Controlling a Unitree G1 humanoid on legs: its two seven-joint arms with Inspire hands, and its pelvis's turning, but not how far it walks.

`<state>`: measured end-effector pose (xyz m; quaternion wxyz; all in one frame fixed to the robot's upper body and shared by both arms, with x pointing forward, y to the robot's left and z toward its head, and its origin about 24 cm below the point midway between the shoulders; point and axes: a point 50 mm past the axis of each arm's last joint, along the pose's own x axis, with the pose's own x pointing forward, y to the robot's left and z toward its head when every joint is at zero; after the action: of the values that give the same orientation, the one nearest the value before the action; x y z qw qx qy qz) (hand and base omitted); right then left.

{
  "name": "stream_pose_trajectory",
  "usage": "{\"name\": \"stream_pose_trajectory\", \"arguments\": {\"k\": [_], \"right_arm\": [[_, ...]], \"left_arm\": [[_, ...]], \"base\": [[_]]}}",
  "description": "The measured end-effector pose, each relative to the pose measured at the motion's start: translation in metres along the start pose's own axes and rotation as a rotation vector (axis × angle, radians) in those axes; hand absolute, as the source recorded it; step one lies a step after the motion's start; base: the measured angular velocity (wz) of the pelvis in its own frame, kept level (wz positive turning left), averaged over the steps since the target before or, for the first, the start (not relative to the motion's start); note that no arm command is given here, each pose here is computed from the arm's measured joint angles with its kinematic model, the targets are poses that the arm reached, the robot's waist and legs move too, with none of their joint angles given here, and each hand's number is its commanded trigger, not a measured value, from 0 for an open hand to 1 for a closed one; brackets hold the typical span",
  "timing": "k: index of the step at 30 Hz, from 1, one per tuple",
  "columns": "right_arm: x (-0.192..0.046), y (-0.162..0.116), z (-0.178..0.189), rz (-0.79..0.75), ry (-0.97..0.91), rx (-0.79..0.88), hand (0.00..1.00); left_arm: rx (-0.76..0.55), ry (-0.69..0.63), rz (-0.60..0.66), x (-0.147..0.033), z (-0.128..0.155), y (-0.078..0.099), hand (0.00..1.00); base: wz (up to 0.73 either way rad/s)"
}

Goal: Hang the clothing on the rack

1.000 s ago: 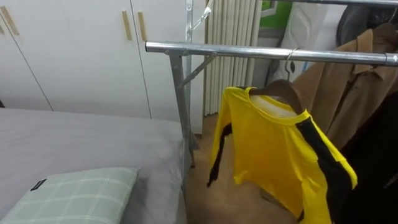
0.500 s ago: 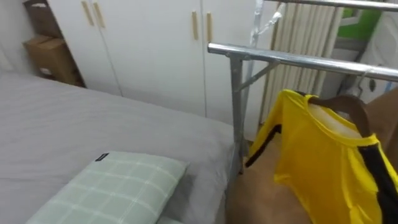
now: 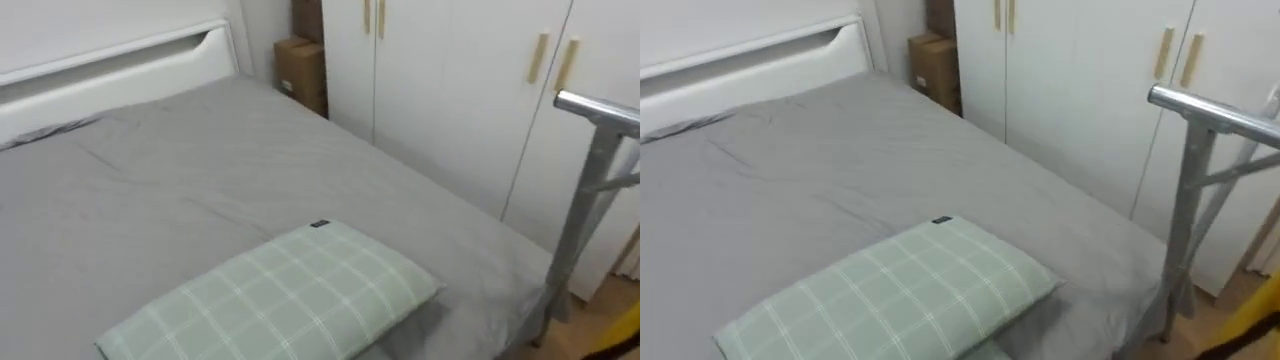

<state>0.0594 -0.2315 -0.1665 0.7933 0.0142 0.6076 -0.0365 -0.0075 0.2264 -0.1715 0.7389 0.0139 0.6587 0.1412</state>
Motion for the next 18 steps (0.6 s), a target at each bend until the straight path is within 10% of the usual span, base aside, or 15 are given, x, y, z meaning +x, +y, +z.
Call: {"name": "stream_pose_trajectory", "arguments": {"k": [12, 18], "right_arm": [[0.001, 0.002, -0.002, -0.04, -0.005, 0.06, 0.0], [0.002, 0.005, 0.006, -0.029, -0.014, -0.012, 0.0]], "left_arm": [[-0.048, 0.089, 0.075, -0.001, -0.015, 0.026, 0.0], [-0.04, 0.101, 0.073, -0.001, -0.016, 0.022, 0.0]], "base": [[1.14], [0.39]]}}
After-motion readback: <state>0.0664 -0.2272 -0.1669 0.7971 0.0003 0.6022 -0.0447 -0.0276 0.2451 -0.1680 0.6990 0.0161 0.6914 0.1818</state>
